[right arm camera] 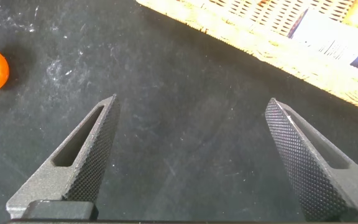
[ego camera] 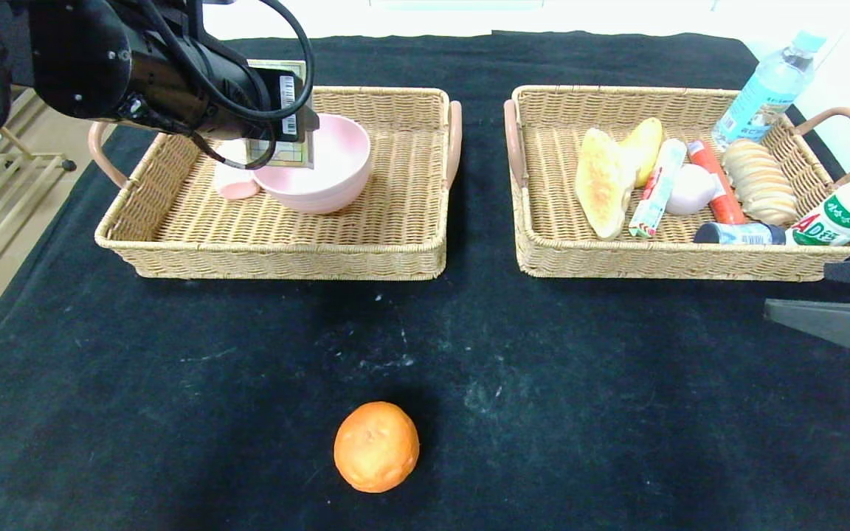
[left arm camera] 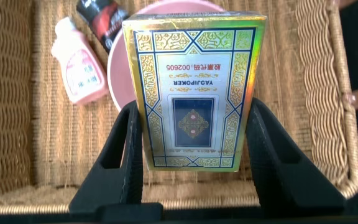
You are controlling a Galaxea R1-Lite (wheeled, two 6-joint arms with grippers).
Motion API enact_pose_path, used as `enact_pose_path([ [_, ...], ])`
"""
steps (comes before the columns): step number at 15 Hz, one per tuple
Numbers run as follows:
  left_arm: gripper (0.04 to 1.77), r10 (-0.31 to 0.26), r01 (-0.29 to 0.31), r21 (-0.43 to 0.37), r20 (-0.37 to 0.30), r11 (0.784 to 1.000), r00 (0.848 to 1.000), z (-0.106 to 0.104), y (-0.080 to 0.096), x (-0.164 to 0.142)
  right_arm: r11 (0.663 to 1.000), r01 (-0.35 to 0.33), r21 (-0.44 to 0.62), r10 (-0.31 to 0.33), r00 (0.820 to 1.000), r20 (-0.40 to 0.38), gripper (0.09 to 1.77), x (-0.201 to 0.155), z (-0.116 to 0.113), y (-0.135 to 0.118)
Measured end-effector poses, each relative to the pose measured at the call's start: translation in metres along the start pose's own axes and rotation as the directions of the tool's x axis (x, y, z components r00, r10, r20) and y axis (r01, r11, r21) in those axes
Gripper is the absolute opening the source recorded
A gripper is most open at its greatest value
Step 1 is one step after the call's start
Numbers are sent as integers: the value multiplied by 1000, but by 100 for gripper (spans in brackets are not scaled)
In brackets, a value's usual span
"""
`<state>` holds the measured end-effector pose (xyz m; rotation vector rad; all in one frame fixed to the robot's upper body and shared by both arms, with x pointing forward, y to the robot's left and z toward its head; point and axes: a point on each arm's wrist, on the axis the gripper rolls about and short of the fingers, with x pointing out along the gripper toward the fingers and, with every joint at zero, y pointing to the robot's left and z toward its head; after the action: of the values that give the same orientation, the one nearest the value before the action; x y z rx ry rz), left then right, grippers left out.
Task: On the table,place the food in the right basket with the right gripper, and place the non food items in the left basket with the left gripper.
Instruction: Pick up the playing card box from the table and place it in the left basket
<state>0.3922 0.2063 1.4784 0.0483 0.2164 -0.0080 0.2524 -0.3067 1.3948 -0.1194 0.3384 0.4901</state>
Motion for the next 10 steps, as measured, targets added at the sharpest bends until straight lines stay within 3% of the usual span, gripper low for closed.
enact_pose_path([
  [7,100,-57,59,-32,58,998,997,-3,15,35,1000,6,-2,-6,1000,10,171,-3,1,0],
  [10,100,-72,73,-30,45,997,996,-8,16,44,1000,6,-4,-6,1000,14,171,-4,2,0],
])
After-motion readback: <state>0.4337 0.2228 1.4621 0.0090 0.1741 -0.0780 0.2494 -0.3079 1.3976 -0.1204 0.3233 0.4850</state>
